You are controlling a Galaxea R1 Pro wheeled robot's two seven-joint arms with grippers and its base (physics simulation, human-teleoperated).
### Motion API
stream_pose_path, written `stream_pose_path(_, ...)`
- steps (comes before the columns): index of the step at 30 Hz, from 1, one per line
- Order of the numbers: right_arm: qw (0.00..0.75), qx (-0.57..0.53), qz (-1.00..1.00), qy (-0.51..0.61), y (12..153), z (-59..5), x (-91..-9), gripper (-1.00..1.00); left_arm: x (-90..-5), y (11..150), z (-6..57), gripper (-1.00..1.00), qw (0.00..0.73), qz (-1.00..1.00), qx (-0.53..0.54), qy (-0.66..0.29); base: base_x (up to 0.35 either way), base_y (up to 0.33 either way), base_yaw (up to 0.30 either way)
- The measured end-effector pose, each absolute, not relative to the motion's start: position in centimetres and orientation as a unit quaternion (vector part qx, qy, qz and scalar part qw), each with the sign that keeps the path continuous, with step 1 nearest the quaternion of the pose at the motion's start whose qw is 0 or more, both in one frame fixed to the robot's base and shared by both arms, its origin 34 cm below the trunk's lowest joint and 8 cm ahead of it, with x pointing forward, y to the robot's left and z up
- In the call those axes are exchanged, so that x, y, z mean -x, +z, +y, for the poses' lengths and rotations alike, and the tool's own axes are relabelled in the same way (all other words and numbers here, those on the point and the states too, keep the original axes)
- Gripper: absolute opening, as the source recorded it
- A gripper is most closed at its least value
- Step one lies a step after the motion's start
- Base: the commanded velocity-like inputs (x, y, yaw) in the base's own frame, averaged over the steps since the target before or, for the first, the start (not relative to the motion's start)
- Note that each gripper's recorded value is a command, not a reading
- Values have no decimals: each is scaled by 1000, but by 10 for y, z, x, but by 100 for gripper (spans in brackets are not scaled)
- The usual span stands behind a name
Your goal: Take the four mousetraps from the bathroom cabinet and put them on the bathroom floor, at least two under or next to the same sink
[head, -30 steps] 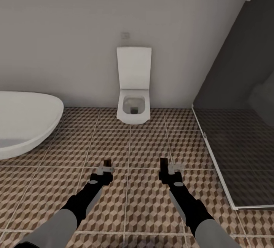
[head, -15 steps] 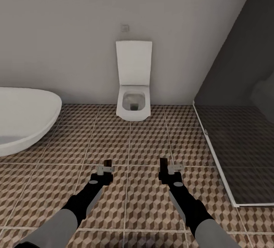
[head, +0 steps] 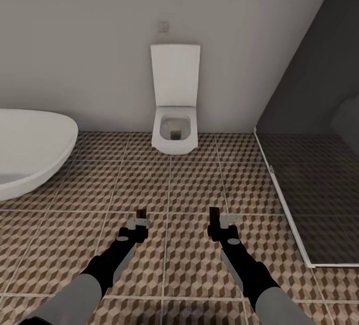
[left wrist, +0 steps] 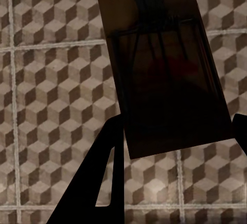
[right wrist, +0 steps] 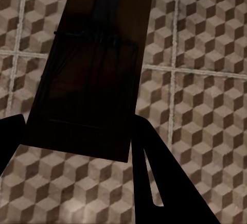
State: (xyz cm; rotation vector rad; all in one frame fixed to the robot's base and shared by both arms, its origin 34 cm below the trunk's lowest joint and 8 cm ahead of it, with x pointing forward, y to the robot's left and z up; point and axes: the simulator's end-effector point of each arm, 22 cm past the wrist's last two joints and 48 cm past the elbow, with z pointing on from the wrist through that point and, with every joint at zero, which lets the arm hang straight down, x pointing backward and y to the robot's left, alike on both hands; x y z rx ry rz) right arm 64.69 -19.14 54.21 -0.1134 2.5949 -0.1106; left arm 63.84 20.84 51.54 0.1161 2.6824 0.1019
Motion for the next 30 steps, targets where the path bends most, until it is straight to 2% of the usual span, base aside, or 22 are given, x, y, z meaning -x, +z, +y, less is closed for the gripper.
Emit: stream_pose_path(30,245,43,968,-40,472,-191,-631,-100,-621,445,207,-100,203,978,-44,35,0,0,0)
